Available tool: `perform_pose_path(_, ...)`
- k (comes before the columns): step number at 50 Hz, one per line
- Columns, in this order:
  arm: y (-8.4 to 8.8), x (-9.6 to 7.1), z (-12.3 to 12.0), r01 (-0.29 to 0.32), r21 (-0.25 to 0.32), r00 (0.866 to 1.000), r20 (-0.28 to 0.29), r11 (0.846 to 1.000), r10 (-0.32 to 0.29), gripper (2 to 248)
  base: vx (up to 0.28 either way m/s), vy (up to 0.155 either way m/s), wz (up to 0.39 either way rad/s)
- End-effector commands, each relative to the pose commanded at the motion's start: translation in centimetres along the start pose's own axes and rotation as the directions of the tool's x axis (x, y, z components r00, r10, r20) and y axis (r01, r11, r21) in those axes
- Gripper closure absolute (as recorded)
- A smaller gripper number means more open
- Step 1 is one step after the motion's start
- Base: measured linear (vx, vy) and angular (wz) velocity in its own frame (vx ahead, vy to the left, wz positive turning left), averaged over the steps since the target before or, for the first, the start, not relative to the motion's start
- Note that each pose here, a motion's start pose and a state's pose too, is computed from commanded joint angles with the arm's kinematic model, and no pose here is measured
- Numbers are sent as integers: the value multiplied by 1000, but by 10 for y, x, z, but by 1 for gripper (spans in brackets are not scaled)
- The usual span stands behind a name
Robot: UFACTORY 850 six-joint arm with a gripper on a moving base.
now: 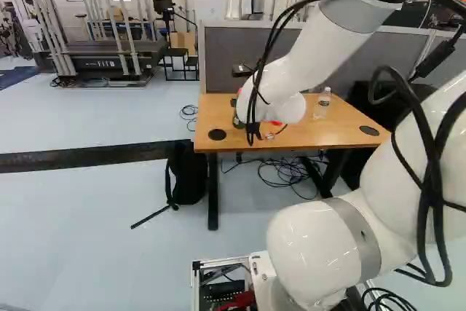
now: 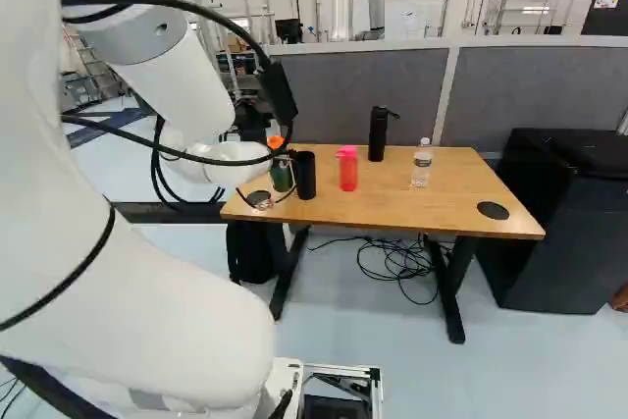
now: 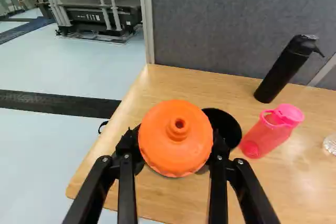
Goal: Pick up the green bottle from the table
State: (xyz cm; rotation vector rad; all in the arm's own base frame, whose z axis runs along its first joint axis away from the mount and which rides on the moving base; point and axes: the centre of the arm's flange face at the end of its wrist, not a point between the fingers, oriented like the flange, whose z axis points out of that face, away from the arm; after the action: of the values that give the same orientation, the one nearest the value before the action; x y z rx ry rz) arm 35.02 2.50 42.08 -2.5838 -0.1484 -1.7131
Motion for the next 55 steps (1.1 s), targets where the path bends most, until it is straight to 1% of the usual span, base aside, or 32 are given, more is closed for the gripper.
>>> perform_pose_path(13, 7, -30, -18, -22, -29, 999, -24, 999, 21, 127, 0, 0, 0)
perform_pose_path(27, 11, -54, -34, -39, -53, 998, -45, 998, 37, 127, 0, 0, 0)
perform_pose_path(43, 14, -73, -47, -52, -74, 997, -62, 996, 48, 127, 0, 0, 0)
perform_pose_path(55, 15, -81, -52, -57, -82, 996, -68, 995, 52, 127, 0, 0, 0)
